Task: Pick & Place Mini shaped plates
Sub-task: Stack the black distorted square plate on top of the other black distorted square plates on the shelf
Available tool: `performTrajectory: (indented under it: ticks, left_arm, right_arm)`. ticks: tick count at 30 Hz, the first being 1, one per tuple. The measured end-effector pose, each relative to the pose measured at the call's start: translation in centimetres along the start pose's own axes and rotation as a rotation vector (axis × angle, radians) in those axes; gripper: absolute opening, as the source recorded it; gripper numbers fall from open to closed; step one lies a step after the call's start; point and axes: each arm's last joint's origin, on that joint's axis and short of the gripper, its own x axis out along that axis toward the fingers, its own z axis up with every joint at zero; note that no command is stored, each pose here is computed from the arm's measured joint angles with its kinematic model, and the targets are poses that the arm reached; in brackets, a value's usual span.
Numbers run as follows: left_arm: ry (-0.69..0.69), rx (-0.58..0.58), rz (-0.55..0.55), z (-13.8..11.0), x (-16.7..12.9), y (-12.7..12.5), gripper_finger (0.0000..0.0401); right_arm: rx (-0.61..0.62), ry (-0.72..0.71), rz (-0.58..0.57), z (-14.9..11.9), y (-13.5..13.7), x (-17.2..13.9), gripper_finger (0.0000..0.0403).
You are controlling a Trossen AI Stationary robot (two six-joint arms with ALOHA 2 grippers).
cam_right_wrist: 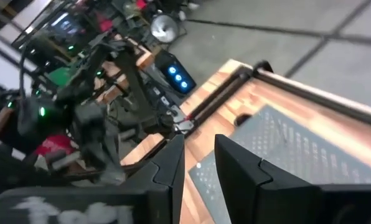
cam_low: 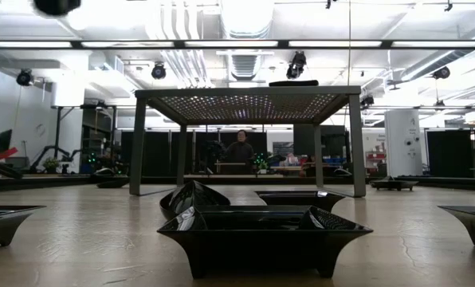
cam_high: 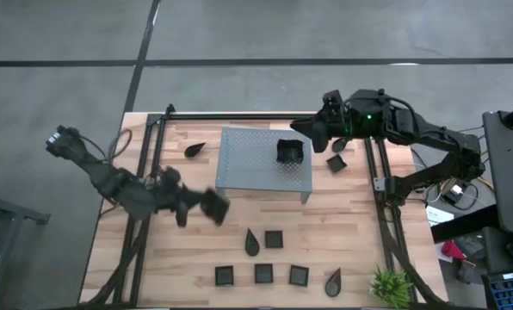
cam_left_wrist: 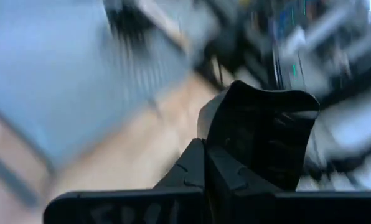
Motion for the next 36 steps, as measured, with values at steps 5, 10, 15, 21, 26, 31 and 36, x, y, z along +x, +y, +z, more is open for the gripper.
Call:
performTrajectory:
  ticks: [5, 10, 15, 21, 26, 31, 36]
  left_arm:
    - [-0.299, 0.073, 0.105, 3.8, -0.4, -2.0, 0.0]
    - [-0.505, 0.208, 0.322, 6.5, 0.6, -3.4, 0.0]
    - [-0.6, 0.321, 0.582, 8.7, 2.2, -3.8, 0.0]
    - [-0.6, 0.481, 0.836, 11.6, 4.5, -3.8, 0.0]
    - [-0.538, 0.597, 0.857, 12.8, 6.1, -4.2, 0.0]
    - [-0.508, 0.65, 0.866, 12.6, 6.9, -4.3, 0.0]
    - [-0.512, 0.642, 0.863, 12.6, 6.9, -4.3, 0.0]
  right_arm:
    - [-0.1, -0.029, 0.057, -0.2, 1.0, 0.7, 0.0069]
    - [-0.139, -0.05, 0.043, -0.9, 1.7, 1.9, 0.0061]
    - [-0.258, -0.11, 0.003, -1.7, 2.7, 3.6, 0.006]
    - [-0.301, -0.264, -0.079, -2.8, 3.9, 6.9, 0.0079]
    - [-0.284, -0.323, -0.055, -3.3, 4.3, 9.7, 0.011]
    - [-0.23, -0.336, -0.065, -2.9, 3.9, 11.0, 0.0142]
    - [-0.199, -0.343, -0.075, -2.6, 3.6, 11.5, 0.0172]
